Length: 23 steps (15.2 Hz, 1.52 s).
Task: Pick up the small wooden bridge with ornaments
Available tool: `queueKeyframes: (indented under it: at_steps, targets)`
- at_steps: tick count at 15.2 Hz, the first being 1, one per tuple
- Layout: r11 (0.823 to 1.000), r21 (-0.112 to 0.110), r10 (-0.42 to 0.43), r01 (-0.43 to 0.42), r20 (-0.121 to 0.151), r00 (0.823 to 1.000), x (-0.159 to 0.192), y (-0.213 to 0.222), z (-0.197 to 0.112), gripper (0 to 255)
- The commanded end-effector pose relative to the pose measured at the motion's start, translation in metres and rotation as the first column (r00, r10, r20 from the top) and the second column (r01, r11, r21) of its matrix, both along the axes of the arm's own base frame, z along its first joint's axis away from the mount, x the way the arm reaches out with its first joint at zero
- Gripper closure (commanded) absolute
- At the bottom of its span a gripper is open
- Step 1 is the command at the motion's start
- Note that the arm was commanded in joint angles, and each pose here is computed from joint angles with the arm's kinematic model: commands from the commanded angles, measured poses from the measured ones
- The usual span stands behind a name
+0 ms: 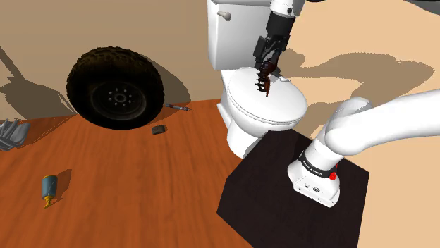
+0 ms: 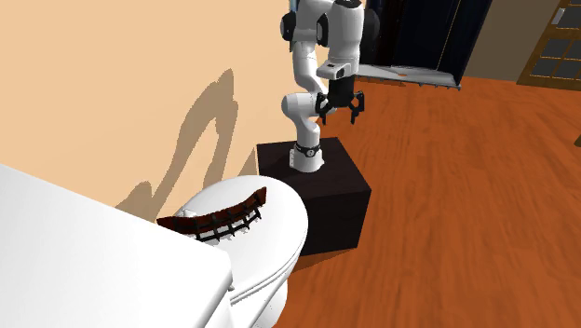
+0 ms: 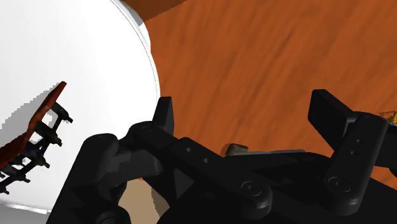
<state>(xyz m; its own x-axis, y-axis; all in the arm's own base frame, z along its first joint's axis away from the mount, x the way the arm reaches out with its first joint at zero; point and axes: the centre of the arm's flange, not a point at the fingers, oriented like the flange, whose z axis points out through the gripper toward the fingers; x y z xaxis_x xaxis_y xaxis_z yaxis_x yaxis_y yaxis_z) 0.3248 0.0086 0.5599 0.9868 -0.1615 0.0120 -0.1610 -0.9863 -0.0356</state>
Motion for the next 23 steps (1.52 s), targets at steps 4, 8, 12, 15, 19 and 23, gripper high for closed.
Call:
queueKeyframes:
  at_steps: [4,8,12,15,19,23]
  targets:
    - [0.999,-0.014,-0.051,0.051,-0.009,0.999,0.023,-0.026,-0.017,0]
    - [0.992,-0.033,-0.118,0.118,-0.021,0.993,0.052,-0.063,-0.040,0]
    - [0.981,-0.053,-0.186,0.184,-0.031,0.982,0.078,-0.102,-0.062,0]
    - [0.970,-0.069,-0.236,0.233,-0.037,0.971,0.095,-0.132,-0.078,0]
    - [0.951,-0.090,-0.302,0.297,-0.045,0.952,0.115,-0.174,-0.100,0]
    - [0.927,-0.111,-0.366,0.359,-0.051,0.929,0.133,-0.218,-0.120,0]
